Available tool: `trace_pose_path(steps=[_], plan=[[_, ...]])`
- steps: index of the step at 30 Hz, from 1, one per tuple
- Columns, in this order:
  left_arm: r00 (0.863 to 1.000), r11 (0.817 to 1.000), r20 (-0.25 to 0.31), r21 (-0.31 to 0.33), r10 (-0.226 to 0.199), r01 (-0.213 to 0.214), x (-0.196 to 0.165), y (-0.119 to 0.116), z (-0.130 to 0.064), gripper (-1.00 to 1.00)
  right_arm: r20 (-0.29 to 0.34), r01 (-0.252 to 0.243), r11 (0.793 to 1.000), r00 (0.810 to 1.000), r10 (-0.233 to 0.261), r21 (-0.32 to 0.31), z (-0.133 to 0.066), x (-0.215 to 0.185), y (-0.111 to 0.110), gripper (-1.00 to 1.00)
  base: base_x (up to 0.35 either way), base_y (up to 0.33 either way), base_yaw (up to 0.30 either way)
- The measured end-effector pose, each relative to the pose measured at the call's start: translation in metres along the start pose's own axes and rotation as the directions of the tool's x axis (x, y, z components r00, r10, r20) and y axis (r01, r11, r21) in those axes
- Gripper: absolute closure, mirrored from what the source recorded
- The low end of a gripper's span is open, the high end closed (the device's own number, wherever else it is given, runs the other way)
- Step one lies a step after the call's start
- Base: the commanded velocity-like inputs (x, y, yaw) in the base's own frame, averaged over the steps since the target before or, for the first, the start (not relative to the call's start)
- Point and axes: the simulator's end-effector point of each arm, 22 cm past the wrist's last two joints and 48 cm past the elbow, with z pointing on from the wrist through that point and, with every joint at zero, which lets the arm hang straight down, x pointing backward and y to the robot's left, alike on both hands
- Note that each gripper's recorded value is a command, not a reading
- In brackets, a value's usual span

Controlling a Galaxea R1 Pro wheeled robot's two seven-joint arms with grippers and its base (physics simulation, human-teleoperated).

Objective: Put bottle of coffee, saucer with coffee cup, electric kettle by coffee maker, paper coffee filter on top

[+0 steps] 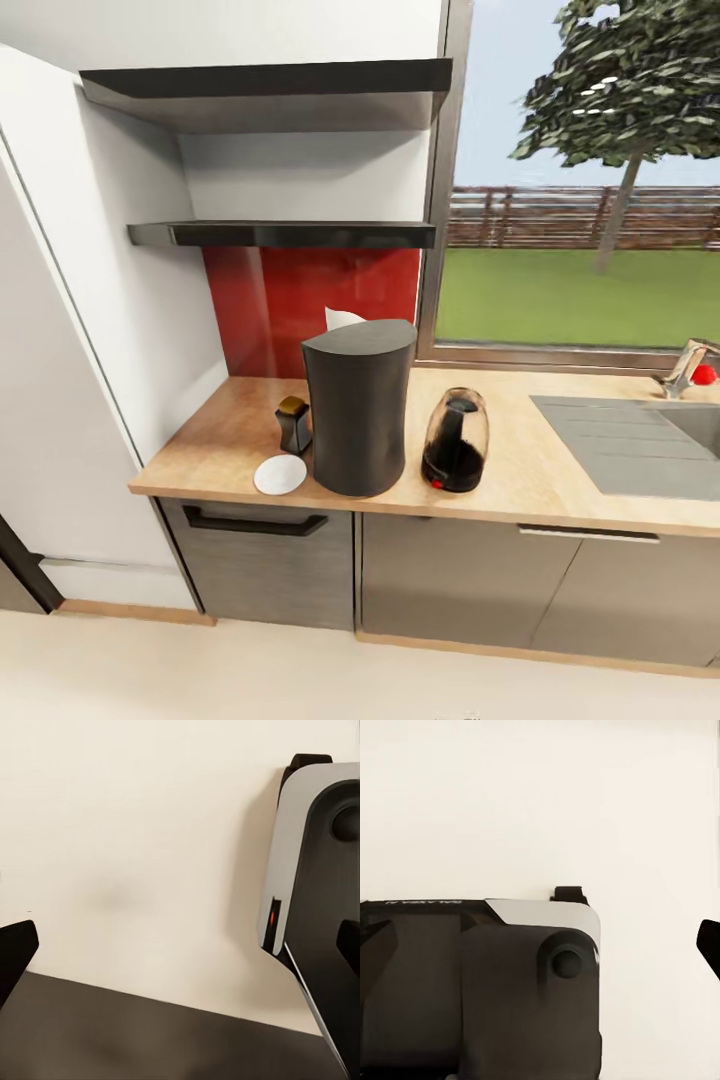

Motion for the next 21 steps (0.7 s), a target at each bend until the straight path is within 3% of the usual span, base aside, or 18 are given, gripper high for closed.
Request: trace_pose_path(steps=[11,14,15,18,21], plan=[[1.000,1.000,-0.006,0.012,-0.003,0.003,0.002,-0.007,0.000,-1.00,0.000,0.000,1.000,1.000,0.000,0.003,0.000,0.000,-0.003,-1.00,0.000,0.000,-0.267],[1.000,1.000,-0.009,0.027,-0.002,0.002,0.003,-0.019,0.001,-1.00,0.000,-0.001,1.000,1.000,0.001,0.008,0.000,0.000,-0.007,-1.00,0.000,0.000,-0.268],[1.000,0.999,-0.010,0.034,0.004,-0.004,0.003,-0.025,0.001,-1.00,0.000,-0.001,1.000,1.000,0.001,0.012,0.000,0.000,-0.009,-1.00,0.000,0.000,-0.268],[0.996,0.995,-0.016,0.036,0.088,-0.088,0.005,-0.034,0.001,-1.00,0.000,-0.002,1.000,1.000,0.002,0.017,0.000,0.000,-0.014,-1.00,0.000,0.000,-0.268],[0.993,0.992,-0.015,0.034,0.119,-0.118,0.004,-0.036,0.001,-1.00,0.000,-0.001,1.000,1.000,0.001,0.018,0.000,0.000,-0.014,-1.00,0.000,-0.024,-0.268]])
